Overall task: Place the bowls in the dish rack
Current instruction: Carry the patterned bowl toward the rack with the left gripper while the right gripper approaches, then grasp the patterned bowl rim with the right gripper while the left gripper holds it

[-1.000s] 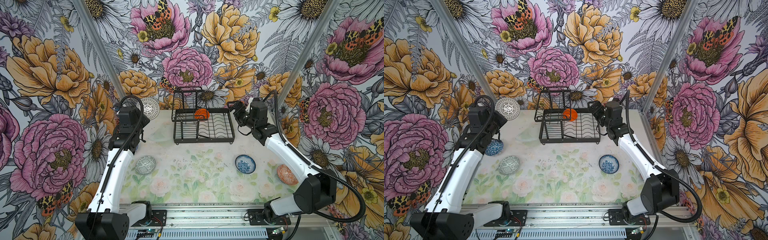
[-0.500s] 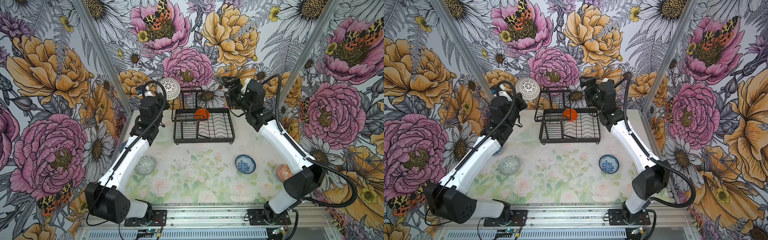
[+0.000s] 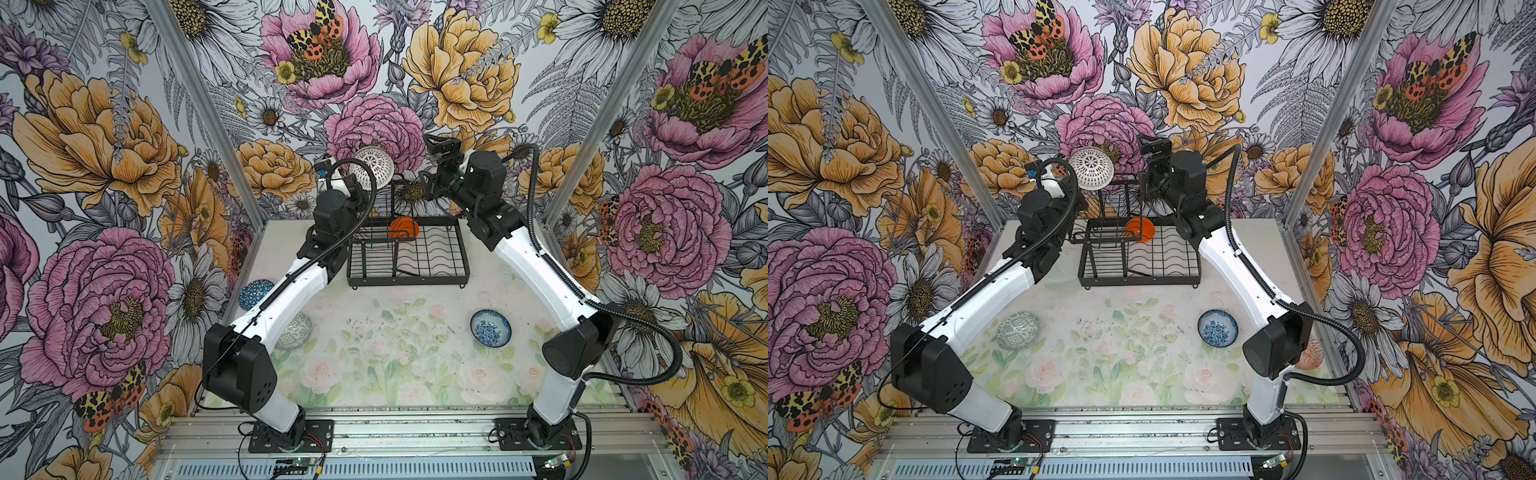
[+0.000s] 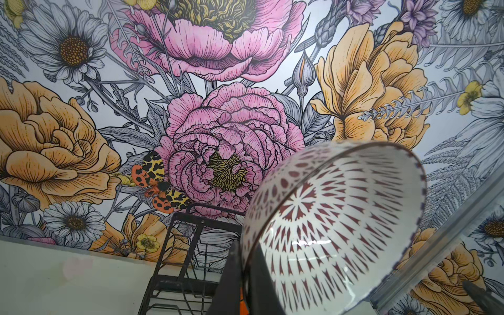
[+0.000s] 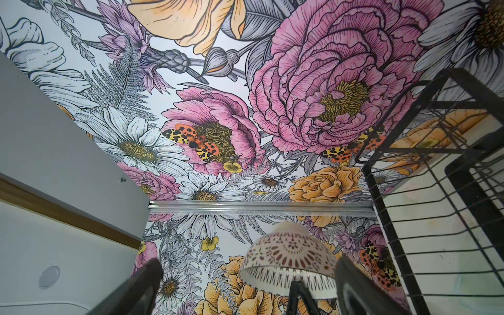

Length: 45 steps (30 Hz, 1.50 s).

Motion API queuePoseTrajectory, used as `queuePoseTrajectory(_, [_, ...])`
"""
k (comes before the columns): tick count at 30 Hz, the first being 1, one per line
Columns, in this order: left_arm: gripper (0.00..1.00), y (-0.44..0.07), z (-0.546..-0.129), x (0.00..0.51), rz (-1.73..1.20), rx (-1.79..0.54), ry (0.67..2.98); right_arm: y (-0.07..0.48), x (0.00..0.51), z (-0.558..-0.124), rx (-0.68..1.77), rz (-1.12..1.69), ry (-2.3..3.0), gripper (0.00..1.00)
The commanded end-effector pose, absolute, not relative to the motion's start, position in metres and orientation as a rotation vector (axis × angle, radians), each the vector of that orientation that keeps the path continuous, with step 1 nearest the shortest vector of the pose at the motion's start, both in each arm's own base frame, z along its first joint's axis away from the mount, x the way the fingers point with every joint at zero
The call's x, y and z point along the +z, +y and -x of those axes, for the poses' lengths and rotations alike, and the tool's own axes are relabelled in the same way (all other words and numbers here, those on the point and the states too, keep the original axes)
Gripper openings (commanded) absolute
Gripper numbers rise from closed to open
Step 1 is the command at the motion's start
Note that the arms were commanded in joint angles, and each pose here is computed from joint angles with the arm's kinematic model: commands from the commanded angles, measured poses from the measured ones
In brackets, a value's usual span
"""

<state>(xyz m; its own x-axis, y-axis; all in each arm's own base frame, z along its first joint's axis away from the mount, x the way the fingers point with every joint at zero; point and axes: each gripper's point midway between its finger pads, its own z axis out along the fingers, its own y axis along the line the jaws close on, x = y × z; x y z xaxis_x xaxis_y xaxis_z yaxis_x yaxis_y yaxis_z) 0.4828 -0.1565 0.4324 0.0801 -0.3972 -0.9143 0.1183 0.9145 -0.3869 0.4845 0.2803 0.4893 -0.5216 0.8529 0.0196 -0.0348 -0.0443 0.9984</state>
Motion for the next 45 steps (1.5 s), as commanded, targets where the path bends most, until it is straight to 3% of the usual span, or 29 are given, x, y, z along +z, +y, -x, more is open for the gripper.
queuePoseTrajectory(1, [0.0, -0.157, -0.474, 0.477, 0.245, -0.404, 1.281, 0.293, 0.501, -0.485, 1.747, -0.947, 1.505, 0.99])
queuePoseTrajectory(17, [0.0, -0.194, -0.474, 0.46, 0.202, -0.439, 1.272, 0.317, 0.5, -0.489, 1.798, -0.968, 1.495, 0.96])
queuePoseTrajectory(45, [0.0, -0.202, -0.445, 0.452, 0.195, -0.404, 1.244, 0.312, 0.484, -0.497, 1.788, -1.076, 1.475, 0.49])
